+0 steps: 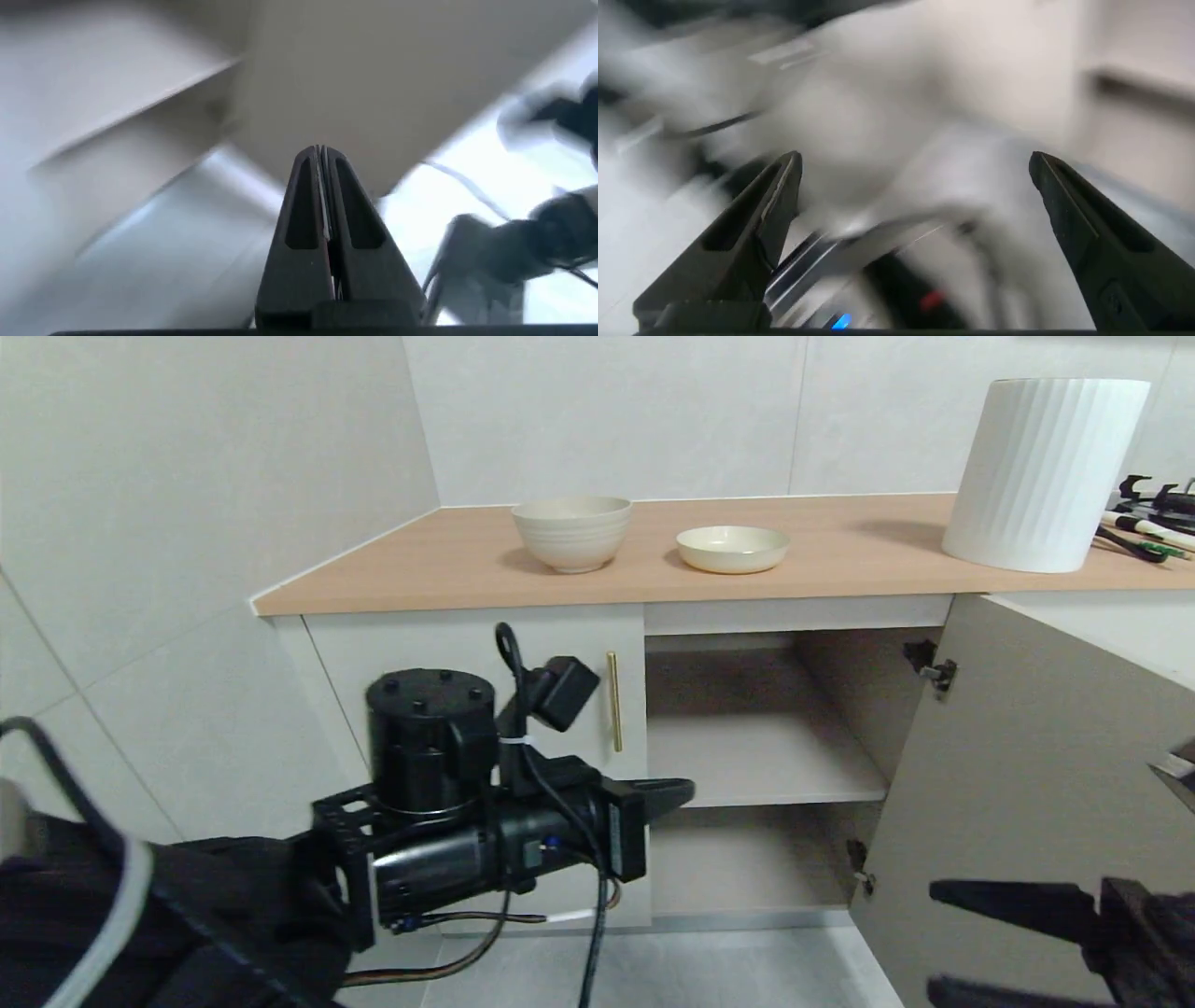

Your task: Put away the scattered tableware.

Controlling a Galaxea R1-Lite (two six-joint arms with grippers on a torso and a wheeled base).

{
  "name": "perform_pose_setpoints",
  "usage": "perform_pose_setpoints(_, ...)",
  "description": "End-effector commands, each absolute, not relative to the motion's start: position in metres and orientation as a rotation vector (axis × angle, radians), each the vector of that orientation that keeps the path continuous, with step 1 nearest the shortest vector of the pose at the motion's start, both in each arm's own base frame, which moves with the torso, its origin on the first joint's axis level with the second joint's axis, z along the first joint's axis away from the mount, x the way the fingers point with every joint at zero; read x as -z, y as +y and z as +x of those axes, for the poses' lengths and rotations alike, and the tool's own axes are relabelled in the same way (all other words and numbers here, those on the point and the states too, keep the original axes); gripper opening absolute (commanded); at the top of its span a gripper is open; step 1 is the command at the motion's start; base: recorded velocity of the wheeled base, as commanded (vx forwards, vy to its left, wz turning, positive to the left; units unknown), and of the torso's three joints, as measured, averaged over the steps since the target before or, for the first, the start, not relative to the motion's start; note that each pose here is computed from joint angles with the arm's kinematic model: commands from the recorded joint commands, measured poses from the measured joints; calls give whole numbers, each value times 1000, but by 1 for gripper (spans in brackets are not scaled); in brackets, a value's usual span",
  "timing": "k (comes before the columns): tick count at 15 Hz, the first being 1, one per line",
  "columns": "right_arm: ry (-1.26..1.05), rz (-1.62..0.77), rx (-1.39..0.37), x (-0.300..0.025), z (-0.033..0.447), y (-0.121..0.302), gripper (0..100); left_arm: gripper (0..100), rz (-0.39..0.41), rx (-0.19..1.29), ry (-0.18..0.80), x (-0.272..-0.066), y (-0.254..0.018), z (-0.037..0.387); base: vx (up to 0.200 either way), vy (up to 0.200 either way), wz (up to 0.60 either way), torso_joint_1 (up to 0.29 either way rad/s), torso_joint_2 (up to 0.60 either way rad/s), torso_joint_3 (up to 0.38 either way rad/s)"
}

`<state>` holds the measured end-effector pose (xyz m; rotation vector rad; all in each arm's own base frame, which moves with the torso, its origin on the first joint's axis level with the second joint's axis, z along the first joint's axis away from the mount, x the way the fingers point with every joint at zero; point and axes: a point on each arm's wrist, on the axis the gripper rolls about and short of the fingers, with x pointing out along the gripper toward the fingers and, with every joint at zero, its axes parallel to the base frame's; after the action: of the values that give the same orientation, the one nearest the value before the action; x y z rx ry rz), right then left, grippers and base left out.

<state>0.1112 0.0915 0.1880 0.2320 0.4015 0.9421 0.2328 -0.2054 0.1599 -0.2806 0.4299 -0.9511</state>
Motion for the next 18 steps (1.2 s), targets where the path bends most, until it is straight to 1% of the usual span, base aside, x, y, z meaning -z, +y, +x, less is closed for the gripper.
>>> perform_pose_setpoints(1,447,181,-763,-189,172,118,100,0,-269,632,401,-206,-130,195,0,0,0,0,0,0)
perform_pose_setpoints(2,434,175,-733,-193,187,119,100,0,-258,540,417,-212,-118,187,0,0,0,0,0,0)
perform_pose_setpoints(3,398,152,-719,-200,202,122,100,0,-265,495,404,-218,-105,180,0,0,0,0,0,0)
perform_pose_setpoints(4,370,149,-700,-210,218,124,100,0,-283,461,365,-223,-90,172,0,0,0,0,0,0)
perform_pose_setpoints(5,368,150,-687,-216,227,125,100,0,-293,449,341,-228,-84,169,0,0,0,0,0,0)
perform_pose_setpoints(7,391,155,-678,-232,226,121,100,0,-309,406,287,-237,-69,163,0,0,0,0,0,0)
perform_pose_setpoints(10,381,154,-683,-240,217,119,100,0,-307,392,302,-238,-64,155,0,0,0,0,0,0)
perform_pose_setpoints(11,371,155,-681,-242,214,117,100,100,-308,392,302,-239,-65,156,0,0,0,0,0,0)
perform_pose_setpoints(14,349,153,-694,-258,191,107,100,100,-320,386,263,-251,-64,161,0,0,0,0,0,0)
perform_pose_setpoints(18,326,148,-740,-265,174,109,100,100,-317,382,264,-251,-64,160,0,0,0,0,0,0)
